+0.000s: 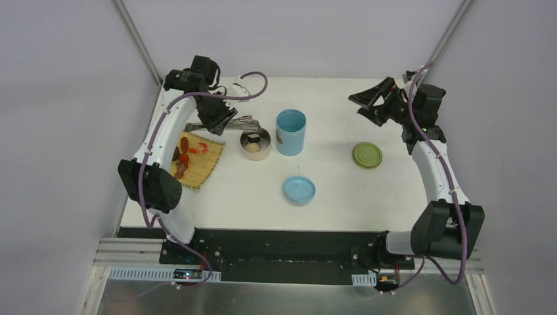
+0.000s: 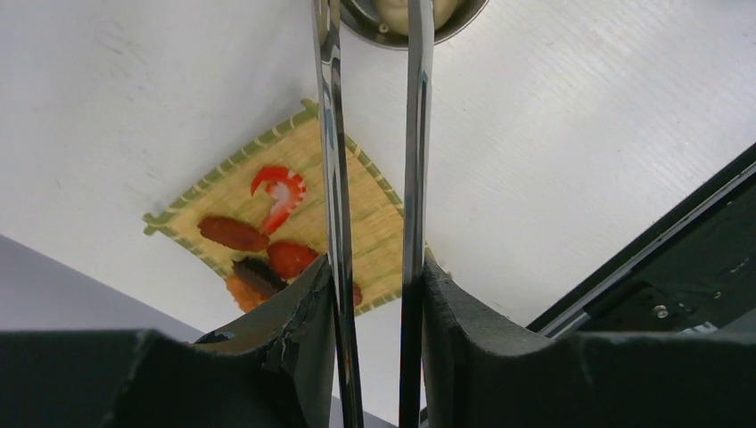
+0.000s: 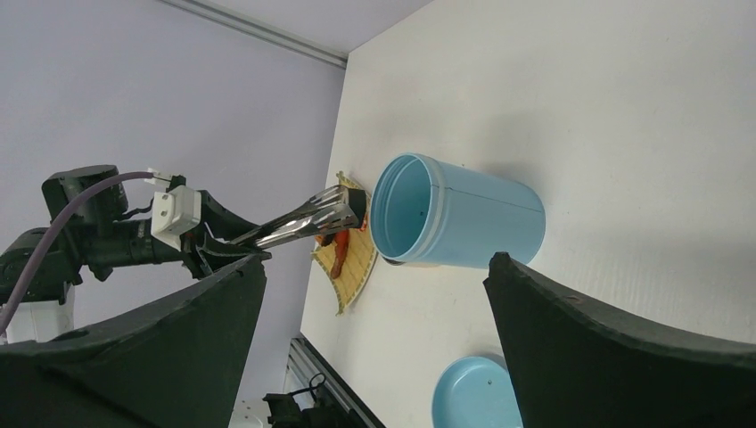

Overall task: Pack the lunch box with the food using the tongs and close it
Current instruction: Pick up the fake food from the plate, then place the fake food in the packing box.

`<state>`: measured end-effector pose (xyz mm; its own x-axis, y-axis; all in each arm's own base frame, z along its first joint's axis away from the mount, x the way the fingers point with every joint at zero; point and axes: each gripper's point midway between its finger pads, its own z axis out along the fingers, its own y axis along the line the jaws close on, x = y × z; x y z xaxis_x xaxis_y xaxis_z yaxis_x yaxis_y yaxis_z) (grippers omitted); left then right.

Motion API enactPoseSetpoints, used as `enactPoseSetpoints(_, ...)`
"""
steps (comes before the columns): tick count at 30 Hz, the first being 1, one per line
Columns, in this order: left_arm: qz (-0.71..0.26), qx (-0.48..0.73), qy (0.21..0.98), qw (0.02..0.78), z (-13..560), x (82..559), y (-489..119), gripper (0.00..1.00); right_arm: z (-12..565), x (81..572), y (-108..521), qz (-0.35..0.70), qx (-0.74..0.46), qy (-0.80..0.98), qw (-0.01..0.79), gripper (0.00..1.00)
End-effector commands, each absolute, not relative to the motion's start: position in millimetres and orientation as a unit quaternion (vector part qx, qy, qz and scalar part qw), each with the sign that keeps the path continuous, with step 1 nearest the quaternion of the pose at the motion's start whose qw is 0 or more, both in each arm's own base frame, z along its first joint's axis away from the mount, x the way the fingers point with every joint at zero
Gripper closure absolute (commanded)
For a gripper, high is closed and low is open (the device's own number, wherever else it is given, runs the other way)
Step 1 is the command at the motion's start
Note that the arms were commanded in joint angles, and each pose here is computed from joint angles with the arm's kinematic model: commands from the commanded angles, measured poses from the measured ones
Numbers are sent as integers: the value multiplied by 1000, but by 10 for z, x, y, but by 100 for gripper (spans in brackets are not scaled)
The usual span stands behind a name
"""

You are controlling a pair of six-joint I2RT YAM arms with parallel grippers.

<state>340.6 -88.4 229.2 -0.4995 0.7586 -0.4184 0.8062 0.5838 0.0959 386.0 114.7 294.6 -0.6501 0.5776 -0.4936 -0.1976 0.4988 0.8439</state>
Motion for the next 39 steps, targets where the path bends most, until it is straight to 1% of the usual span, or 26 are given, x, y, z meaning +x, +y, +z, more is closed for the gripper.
enactPoseSetpoints(1,-66,515,828,212,2376,3422,-1047,69,3179,3763,1121,485,87,755,433,1)
enactPoseSetpoints(11,-64,527,832,163,2070,3439,-1161,67,3184,3755,1066,478,89,756,437,1)
enactPoseSetpoints(17,-55,534,830,150,2001,3449,-1170,58,3173,3778,1064,479,91,757,434,1)
enactPoseSetpoints(24,-54,519,840,146,1969,3408,-1152,51,3152,3782,1050,476,95,758,436,1)
enactPoseSetpoints(27,-59,508,845,155,2016,3391,-1170,51,3151,3783,1052,477,94,758,435,1)
enactPoseSetpoints(33,-82,439,874,192,2269,3309,-1056,53,3146,3791,1053,477,93,758,435,1)
enactPoseSetpoints(39,-86,319,918,218,2440,3144,-577,53,3057,3794,1060,477,93,761,429,1)
